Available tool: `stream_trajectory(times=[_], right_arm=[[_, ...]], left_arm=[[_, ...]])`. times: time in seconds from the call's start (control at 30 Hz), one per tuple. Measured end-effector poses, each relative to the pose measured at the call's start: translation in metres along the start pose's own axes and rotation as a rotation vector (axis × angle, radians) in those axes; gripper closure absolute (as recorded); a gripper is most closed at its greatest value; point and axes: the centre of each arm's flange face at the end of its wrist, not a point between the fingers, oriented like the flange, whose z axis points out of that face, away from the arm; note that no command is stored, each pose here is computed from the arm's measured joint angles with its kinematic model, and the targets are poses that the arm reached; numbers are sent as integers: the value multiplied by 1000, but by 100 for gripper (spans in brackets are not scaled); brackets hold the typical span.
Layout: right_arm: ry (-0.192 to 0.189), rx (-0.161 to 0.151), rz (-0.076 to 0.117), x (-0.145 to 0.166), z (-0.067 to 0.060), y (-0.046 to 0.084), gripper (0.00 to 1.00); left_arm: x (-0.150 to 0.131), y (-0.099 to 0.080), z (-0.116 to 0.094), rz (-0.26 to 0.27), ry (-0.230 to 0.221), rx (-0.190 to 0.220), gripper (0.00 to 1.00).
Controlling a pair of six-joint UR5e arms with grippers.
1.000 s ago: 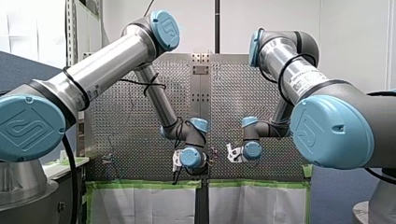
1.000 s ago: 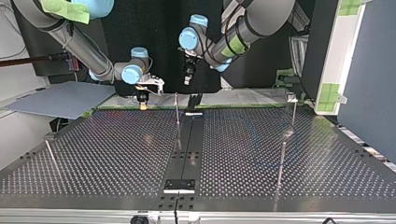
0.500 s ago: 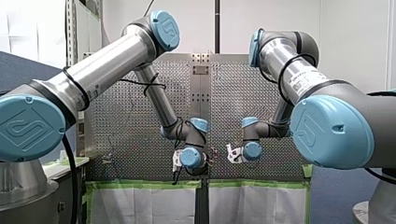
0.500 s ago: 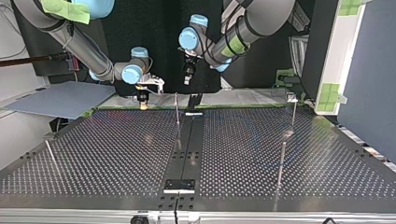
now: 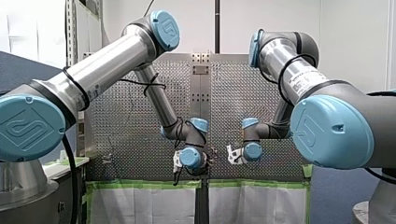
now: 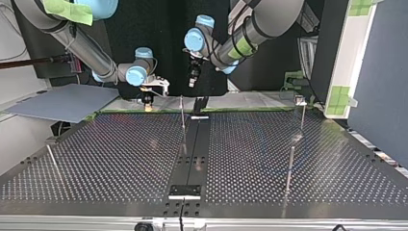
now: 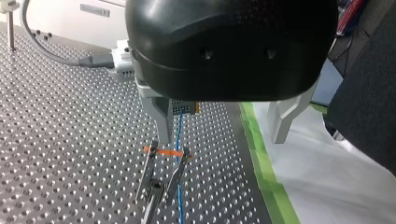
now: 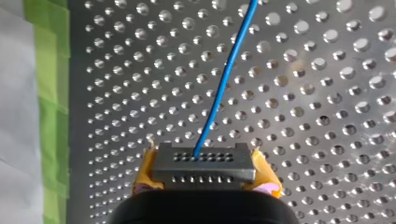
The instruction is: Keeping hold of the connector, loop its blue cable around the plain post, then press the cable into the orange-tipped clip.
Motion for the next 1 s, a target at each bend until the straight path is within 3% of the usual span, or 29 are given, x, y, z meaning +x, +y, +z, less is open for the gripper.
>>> stream_trajectory(times=[0.27,0.6,0.83,1.0], right_arm=[[-37,20,-17,-18,-17,-9,100],[-85,62,-56,-34,-41,-28,100],[-98,120,-52,-37,-53,-34,100],[-86,132,-41,-25,-61,-32,100]], left_arm=[[4,-2,-2,-44,48,53,0],[9,12,-8,-84,118,-18,0],[23,30,-21,-74,198,-58,0],[35,40,-34,-58,229,-71,0]])
